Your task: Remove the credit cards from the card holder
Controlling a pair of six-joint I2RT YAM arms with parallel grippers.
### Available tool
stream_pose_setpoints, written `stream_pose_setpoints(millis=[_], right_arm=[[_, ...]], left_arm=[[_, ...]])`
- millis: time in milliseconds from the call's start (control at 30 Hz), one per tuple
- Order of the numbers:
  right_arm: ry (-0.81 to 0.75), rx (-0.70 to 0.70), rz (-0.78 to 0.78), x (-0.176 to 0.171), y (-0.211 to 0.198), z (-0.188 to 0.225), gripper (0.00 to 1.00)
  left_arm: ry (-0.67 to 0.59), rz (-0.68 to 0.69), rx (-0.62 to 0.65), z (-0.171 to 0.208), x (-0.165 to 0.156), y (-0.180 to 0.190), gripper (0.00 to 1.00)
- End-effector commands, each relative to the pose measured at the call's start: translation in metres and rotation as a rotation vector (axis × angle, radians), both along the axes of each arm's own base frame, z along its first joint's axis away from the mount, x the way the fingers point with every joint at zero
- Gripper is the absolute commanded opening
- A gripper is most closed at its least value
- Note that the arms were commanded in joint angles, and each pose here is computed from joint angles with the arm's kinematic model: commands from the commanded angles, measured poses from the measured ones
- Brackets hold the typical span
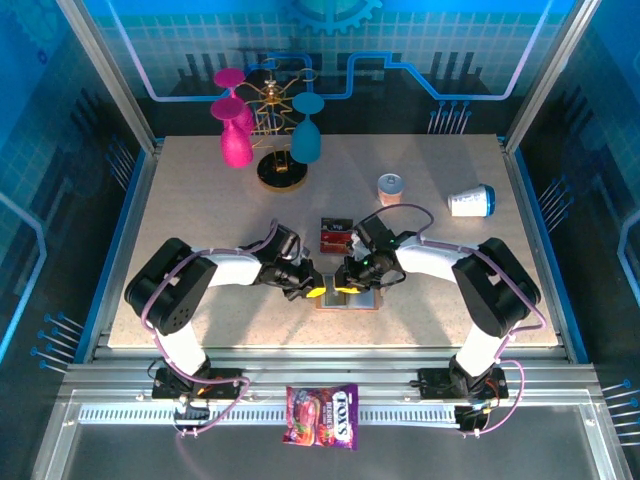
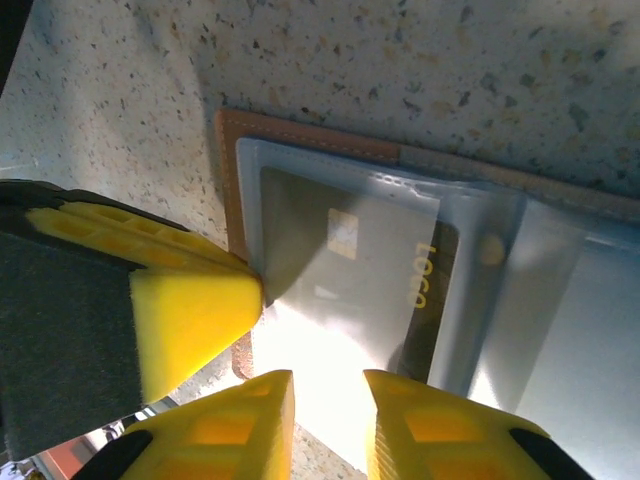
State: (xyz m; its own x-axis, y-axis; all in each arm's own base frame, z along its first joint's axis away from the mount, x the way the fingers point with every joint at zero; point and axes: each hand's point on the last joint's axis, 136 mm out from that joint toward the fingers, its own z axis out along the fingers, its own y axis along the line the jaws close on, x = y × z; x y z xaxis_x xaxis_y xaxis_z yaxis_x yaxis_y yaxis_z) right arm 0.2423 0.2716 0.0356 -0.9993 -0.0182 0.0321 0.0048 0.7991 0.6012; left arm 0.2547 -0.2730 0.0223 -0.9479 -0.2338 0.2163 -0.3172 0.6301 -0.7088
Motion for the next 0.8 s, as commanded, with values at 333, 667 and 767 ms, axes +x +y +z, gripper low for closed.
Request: stream_pose_setpoints(millis=[333,667,767], right_arm=[[0.018,-0.055,0.015,-0.004,-0.005,-0.009,0.33],[0.011,-0.078,0.014,-0.005,-0.010,-0.010,0.33],[0.008,-0.093,0.016,-0.006,-0.013,-0.008,0.33]], left_arm=[[0.008,-0.020,0.015,-0.002,-0.003,0.001,0.10],[0.005,-0.019,0.022,-0.001,-0.004,0.004,0.11],[0.006,-0.021,0.023,-0.002,-0.005,0.004,0.11]])
